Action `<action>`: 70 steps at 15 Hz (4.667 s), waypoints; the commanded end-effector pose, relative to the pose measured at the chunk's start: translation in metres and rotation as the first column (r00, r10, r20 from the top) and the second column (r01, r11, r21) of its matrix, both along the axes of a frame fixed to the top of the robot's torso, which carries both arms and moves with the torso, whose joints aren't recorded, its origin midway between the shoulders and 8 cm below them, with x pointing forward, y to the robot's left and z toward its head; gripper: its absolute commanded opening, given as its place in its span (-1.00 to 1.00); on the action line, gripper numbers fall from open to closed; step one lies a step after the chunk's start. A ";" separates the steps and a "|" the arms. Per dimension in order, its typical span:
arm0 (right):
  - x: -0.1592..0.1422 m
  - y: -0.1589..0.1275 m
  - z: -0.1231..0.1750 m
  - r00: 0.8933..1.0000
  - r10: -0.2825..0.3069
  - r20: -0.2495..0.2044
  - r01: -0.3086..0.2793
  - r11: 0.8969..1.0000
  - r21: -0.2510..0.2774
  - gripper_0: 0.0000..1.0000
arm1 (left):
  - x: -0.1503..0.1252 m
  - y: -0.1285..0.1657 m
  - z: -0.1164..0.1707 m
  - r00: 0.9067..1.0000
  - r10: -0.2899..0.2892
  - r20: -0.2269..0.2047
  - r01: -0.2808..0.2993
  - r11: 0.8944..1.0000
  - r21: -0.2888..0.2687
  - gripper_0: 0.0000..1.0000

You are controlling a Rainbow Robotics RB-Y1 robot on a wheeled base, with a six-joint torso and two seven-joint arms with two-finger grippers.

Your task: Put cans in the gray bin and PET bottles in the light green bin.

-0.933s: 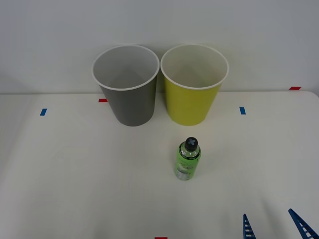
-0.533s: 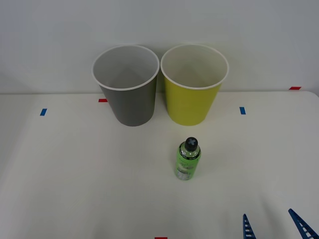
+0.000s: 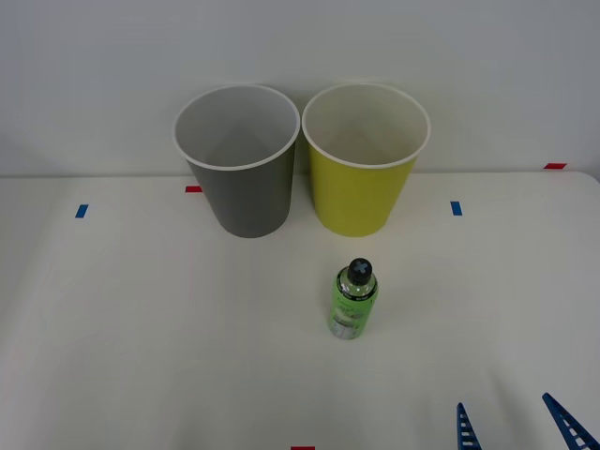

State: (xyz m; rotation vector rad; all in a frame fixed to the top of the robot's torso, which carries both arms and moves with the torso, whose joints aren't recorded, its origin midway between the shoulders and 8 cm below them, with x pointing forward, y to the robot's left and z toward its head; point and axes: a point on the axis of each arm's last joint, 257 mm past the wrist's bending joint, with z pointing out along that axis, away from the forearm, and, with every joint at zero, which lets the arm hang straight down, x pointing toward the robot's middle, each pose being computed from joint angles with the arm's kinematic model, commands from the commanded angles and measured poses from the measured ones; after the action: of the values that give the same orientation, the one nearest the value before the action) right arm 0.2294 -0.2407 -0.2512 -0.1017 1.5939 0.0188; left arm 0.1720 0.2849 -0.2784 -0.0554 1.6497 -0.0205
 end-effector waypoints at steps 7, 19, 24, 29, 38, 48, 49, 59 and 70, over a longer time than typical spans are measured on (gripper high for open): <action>0.000 0.000 0.000 1.000 0.000 0.000 0.000 1.000 0.000 1.00 | 0.000 0.000 0.000 1.000 0.000 0.000 0.000 1.000 0.000 -1.00; 0.000 0.000 0.000 1.000 0.000 0.000 0.000 1.000 0.000 1.00 | 0.000 0.000 0.000 1.000 0.000 0.000 0.000 1.000 0.000 -1.00; 0.000 0.000 0.000 1.000 0.000 0.000 0.000 1.000 0.000 1.00 | -0.008 -0.013 -0.007 0.999 -0.048 -0.004 0.048 0.998 -0.046 1.00; 0.000 0.000 0.000 1.000 0.000 0.000 0.000 1.000 0.000 1.00 | -0.019 -0.027 0.002 0.983 -0.184 0.002 0.184 0.983 0.012 1.00; 0.000 0.000 0.000 1.000 0.000 0.000 0.000 1.000 0.000 1.00 | 0.004 -0.038 -0.004 0.894 -0.446 -0.045 0.448 0.885 0.123 1.00; 0.000 0.000 0.000 1.000 0.000 0.000 0.000 1.000 0.000 1.00 | 0.102 -0.096 -0.010 0.832 -0.554 0.024 0.544 0.823 0.164 1.00; 0.000 0.000 0.000 1.000 0.000 0.000 0.000 1.000 0.000 1.00 | 0.111 -0.103 -0.010 0.821 -0.570 0.035 0.558 0.813 0.165 1.00; 0.000 0.000 0.000 1.000 0.000 0.000 0.000 1.000 0.000 1.00 | 0.161 -0.171 0.014 0.725 -0.680 0.111 0.656 0.731 0.191 1.00; 0.000 0.000 0.000 1.000 0.000 0.000 0.000 1.000 0.000 1.00 | 0.182 -0.220 0.015 0.686 -0.723 0.081 0.700 0.686 0.198 1.00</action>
State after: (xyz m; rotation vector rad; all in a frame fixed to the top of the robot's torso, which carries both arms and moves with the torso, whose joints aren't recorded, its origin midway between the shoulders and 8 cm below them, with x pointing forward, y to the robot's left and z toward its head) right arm 0.2294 -0.2407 -0.2512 -0.1017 1.5939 0.0188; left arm 0.3511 0.0693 -0.2641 0.6994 1.4176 -0.4913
